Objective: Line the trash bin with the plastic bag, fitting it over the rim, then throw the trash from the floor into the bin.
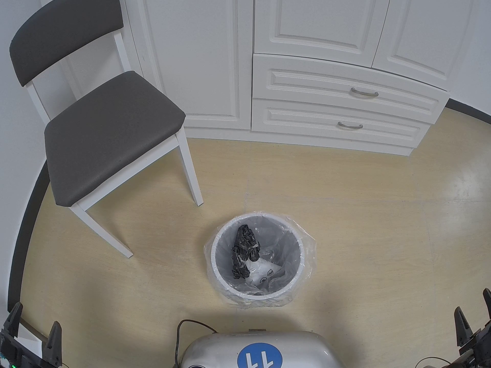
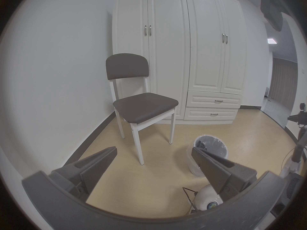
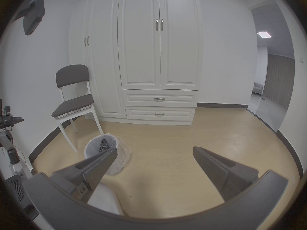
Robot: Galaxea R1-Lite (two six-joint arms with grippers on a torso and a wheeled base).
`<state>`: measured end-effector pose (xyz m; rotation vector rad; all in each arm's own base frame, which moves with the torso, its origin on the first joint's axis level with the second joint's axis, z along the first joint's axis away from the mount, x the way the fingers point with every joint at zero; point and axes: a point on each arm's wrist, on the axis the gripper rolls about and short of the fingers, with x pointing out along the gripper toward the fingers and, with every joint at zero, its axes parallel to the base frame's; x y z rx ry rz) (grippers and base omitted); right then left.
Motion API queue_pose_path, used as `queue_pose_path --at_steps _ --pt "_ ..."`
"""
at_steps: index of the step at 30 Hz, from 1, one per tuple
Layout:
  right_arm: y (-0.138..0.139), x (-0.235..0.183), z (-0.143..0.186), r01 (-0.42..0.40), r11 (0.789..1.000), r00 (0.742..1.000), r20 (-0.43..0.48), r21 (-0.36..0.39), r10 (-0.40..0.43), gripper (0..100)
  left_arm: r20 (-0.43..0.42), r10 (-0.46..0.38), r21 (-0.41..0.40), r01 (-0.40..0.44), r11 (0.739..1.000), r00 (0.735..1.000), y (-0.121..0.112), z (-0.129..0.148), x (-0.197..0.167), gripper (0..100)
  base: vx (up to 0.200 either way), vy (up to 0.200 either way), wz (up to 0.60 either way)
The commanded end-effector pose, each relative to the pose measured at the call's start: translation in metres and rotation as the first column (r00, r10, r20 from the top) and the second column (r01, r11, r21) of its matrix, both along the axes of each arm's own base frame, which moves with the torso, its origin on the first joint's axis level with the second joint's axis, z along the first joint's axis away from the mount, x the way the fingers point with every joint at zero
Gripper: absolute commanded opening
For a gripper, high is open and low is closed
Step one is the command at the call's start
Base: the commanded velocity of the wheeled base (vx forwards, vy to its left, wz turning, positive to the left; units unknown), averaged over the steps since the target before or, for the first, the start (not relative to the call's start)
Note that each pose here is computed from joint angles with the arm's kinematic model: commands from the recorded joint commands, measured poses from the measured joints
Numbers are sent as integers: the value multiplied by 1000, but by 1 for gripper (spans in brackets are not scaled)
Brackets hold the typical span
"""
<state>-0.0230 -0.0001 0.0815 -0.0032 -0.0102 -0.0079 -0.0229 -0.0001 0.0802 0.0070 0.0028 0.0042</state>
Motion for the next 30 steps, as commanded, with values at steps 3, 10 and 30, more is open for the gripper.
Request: queue_pose_path --at_steps 3,10,30 --pt "0 0 -5 1 1000 1000 -3 0 -1 100 -2 14 -10 -14 1000 1000 0 -5 0 100 0 0 0" --pt "0 0 -6 -5 1000 1000 -9 -21 5 100 -3 -3 11 3 1000 1000 0 -5 0 100 0 0 0" --pt "0 0 -6 -14 1000 1000 -9 3 14 100 -2 -10 5 10 1000 1000 0 -5 0 100 0 0 0"
